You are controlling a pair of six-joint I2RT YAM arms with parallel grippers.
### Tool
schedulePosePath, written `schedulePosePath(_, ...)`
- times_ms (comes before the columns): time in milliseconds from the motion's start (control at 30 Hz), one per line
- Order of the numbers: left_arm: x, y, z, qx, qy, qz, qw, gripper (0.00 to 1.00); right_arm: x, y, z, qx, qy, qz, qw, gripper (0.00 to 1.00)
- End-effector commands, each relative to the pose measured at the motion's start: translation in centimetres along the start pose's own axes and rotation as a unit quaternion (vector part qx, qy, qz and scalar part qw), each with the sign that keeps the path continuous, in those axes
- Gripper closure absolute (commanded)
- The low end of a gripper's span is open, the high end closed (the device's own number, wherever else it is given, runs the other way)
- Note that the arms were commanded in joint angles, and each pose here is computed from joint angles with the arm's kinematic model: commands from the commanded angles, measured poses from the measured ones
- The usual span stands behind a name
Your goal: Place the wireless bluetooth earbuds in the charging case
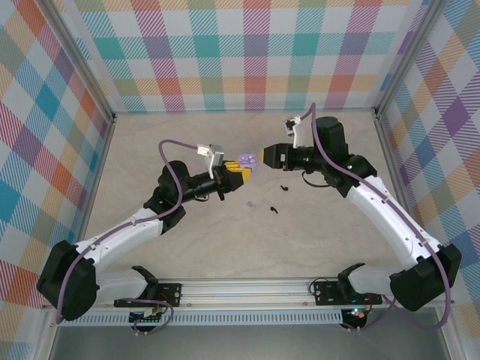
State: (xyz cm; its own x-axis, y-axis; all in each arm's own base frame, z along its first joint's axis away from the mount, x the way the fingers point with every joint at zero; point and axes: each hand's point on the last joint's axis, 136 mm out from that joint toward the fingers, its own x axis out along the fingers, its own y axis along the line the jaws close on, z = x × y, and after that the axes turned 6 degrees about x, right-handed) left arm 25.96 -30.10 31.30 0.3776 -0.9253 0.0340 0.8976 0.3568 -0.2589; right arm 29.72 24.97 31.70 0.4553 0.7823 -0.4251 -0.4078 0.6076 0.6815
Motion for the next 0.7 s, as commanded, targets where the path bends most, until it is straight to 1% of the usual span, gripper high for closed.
schedulePosePath(0, -0.7, -1.0, 0.6, 0.029, 0.007, 0.001, 1.0, 0.85, -1.4, -2.6, 0.7, 0.015, -0.022, -0.098, 0.995, 0.55)
schedulePosePath(100, -1.5, -1.5, 0.9, 0.036, 0.006, 0.003, 0.999, 0.85, -1.1, -5.3, 0.0, 0.034, -0.007, -0.156, 0.987, 0.55)
schedulePosePath(200, -2.2, -1.9, 1.2, 0.042, 0.011, 0.009, 0.999, 0.85, 0.1, -7.0, -1.2, 0.043, 0.025, -0.179, 0.983, 0.55)
schedulePosePath(433, -3.4, -2.9, 2.6, 0.053, 0.005, 0.012, 0.999, 0.85, 4.5, -9.2, -4.8, 0.063, 0.129, -0.161, 0.976, 0.55)
schedulePosePath(567, -3.8, -3.2, 3.2, 0.056, 0.002, 0.011, 0.998, 0.85, 6.9, -10.3, -7.4, 0.069, 0.198, -0.143, 0.967, 0.55)
schedulePosePath(667, -3.9, -3.4, 3.4, 0.059, 0.0, 0.013, 0.998, 0.85, 8.6, -11.1, -9.3, 0.055, 0.245, -0.144, 0.957, 0.55)
